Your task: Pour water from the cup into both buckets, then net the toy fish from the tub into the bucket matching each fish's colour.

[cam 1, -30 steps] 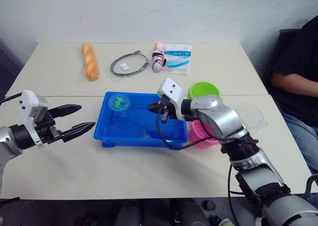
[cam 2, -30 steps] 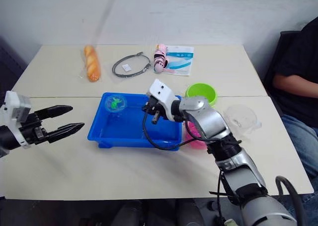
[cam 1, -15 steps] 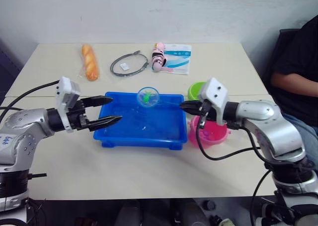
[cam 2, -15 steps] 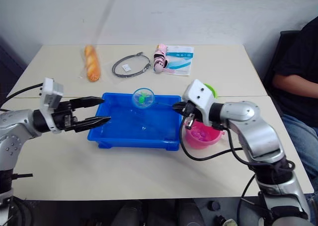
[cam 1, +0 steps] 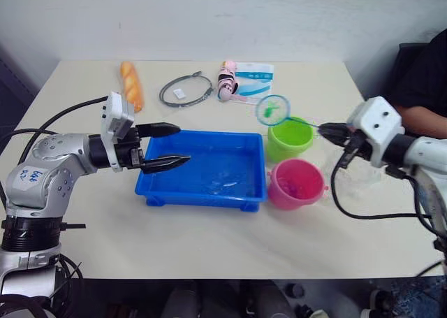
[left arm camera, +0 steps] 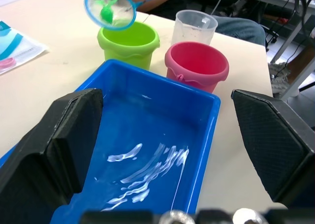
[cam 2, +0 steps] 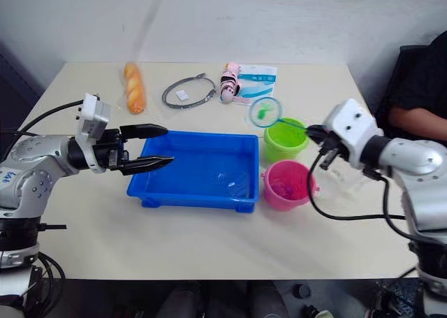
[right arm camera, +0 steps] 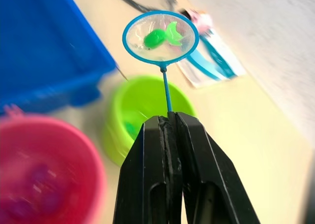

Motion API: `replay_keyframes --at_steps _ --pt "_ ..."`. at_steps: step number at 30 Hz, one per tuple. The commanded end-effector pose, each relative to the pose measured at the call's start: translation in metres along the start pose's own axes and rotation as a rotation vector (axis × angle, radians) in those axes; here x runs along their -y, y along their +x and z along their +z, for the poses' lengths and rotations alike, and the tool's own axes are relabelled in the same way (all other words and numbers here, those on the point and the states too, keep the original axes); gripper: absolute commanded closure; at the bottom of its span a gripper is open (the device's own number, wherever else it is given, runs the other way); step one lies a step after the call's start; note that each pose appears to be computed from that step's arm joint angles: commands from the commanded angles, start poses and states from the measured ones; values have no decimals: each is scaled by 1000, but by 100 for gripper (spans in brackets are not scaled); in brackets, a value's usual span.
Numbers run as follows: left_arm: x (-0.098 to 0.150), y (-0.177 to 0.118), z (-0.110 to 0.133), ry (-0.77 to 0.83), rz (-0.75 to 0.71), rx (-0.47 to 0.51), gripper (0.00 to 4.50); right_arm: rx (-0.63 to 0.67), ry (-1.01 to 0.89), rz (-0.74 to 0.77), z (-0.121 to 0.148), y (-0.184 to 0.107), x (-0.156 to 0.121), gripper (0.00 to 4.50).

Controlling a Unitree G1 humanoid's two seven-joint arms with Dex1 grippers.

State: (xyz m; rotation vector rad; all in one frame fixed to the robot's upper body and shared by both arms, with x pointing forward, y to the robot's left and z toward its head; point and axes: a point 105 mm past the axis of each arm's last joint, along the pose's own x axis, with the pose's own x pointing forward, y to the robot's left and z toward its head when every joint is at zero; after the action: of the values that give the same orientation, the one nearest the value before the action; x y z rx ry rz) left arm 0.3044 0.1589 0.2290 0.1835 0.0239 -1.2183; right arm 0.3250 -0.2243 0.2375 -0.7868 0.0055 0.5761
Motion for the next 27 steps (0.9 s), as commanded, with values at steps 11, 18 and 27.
replay_keyframes --at_steps 11,18,27 --pt "12 12 33 103 -41 82 2 -72 -956 -45 -18 -5 20 450" --pt "12 11 32 102 -38 74 2 -64 -1126 -91 -19 -10 35 450" --pt "30 -13 15 28 -116 -19 2 297 -154 31 39 -7 7 450"
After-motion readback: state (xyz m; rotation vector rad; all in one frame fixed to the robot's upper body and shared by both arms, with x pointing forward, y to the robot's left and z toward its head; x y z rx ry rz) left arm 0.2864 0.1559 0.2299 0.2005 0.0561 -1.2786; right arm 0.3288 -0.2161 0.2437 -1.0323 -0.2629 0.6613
